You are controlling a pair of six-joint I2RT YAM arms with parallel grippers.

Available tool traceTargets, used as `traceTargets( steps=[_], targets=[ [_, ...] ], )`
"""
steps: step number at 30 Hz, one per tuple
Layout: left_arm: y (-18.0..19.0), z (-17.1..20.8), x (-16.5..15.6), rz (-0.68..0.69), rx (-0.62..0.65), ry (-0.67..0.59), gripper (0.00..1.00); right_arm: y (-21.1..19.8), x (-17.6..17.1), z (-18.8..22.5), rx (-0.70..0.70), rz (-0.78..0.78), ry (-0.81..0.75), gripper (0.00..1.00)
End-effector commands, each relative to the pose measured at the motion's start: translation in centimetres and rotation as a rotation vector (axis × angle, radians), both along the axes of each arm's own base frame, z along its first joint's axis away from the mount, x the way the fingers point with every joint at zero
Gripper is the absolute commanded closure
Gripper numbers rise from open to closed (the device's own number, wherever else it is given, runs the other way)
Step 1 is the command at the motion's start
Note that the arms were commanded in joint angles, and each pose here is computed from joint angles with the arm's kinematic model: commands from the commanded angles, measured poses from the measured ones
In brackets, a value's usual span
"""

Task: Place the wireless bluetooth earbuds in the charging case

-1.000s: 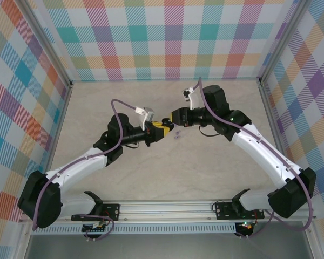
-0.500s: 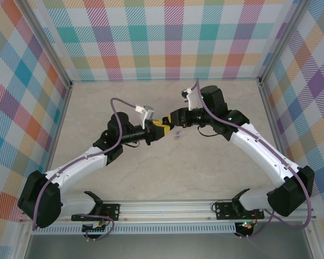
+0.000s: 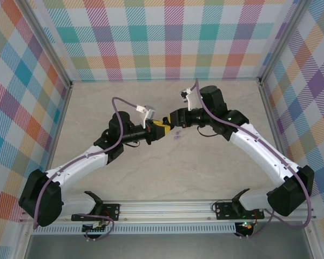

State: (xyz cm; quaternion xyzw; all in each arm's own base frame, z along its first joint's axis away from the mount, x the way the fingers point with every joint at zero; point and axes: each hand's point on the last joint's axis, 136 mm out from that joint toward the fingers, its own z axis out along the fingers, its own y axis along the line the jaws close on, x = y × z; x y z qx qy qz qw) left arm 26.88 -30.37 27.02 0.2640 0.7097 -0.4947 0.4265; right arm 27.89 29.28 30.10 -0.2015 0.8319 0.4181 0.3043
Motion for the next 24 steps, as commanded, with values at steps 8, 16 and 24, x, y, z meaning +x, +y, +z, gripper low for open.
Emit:
traceTargets(
  steps=[8,16,24],
  targets=[
    [-0.5,2.4,0.3,0.002,-0.033,-0.035,0.86,0.6,-0.3,0.5,-0.005,0.034,-0.026,0.73],
    [-0.5,2.2,0.4,0.004,-0.030,-0.025,0.86,0.1,0.5,0.3,-0.024,-0.014,-0.036,0.73],
    [-0.5,2.1,0.4,0.007,-0.031,-0.013,0.86,0.0,1.1,1.1,0.008,-0.055,-0.058,0.77]
  ],
)
